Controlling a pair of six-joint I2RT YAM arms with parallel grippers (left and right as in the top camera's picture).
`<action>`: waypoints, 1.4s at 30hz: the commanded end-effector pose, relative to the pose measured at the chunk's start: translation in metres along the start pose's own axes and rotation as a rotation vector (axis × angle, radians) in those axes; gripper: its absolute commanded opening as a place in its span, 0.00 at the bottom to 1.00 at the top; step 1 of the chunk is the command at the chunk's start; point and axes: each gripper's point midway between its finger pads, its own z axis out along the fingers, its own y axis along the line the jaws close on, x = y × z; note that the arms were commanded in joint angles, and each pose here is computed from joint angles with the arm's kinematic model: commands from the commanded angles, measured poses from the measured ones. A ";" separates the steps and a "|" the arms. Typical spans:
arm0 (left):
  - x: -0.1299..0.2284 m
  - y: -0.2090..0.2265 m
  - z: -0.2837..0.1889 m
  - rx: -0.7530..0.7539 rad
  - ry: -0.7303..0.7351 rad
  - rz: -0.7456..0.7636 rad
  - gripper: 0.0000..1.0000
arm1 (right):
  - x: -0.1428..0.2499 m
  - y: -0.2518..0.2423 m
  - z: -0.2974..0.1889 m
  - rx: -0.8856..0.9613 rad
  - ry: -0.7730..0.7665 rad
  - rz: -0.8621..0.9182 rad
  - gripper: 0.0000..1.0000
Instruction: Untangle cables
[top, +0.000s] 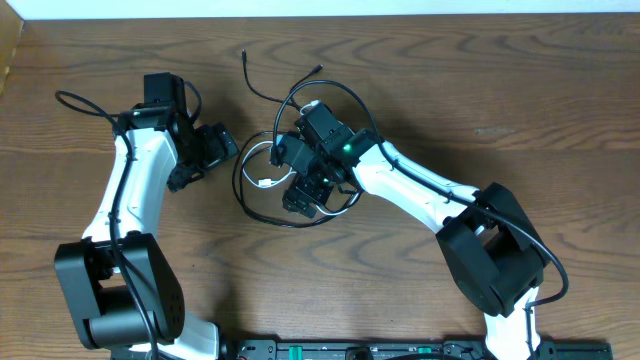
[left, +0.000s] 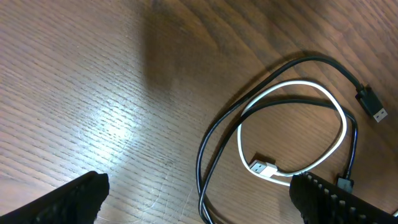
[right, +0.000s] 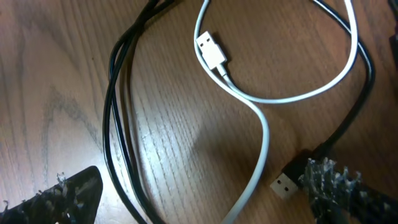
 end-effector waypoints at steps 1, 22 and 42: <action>0.001 0.005 0.003 -0.019 0.007 -0.003 0.98 | 0.003 0.001 0.002 -0.003 0.009 -0.006 0.99; 0.001 0.005 0.003 -0.019 0.007 -0.003 0.98 | 0.009 0.002 0.002 -0.007 0.031 0.108 0.99; 0.001 0.005 0.003 -0.019 0.007 -0.003 0.98 | 0.010 -0.001 0.002 -0.004 0.031 0.146 0.38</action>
